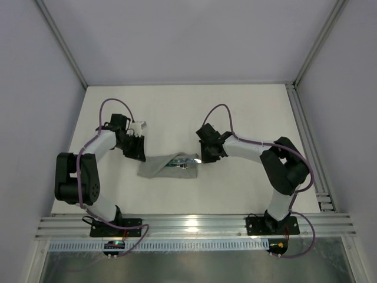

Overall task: Fold the napkin into a case and place the utensils inside
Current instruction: Insert the knife into the folded napkin.

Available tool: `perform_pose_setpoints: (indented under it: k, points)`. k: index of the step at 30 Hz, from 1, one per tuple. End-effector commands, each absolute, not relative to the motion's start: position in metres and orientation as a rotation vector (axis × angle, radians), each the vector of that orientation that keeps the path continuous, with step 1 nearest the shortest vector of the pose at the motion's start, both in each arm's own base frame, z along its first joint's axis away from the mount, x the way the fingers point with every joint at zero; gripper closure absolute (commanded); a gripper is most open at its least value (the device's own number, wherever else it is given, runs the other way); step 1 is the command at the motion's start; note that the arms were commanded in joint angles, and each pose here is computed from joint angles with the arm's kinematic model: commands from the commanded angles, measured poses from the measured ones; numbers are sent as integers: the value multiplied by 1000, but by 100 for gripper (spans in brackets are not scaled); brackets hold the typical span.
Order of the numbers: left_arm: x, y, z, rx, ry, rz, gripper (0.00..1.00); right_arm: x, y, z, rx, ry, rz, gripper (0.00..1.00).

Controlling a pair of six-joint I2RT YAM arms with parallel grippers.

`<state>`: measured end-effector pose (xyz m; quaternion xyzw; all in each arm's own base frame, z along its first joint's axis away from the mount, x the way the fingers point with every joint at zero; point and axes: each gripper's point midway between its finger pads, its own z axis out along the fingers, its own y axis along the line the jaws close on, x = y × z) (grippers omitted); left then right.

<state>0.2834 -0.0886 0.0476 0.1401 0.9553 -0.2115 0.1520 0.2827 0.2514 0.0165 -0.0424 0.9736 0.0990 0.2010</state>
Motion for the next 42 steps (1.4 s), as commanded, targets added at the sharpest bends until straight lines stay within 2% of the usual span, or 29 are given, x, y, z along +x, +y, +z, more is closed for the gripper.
perform_pose_setpoints:
  k: [1,7,17,26,31,35,42]
  points:
    - [290,-91,60,443,2672,-598,75,283,259,11,-137,2735,262,91]
    - [291,-91,60,443,2671,-595,75,282,292,15,-221,2729,298,91]
    - [290,-92,62,463,2662,-587,75,291,303,24,-248,2694,289,91]
    - [303,-70,87,485,2626,-410,59,282,283,26,-255,2696,216,91]
    - [289,-63,93,501,2640,-379,58,274,281,26,-268,2698,207,91]
    - [275,-56,82,526,2687,-335,73,269,287,27,-285,2701,230,91]
    - [268,-52,64,555,2731,-329,89,273,300,34,-285,2693,284,91]
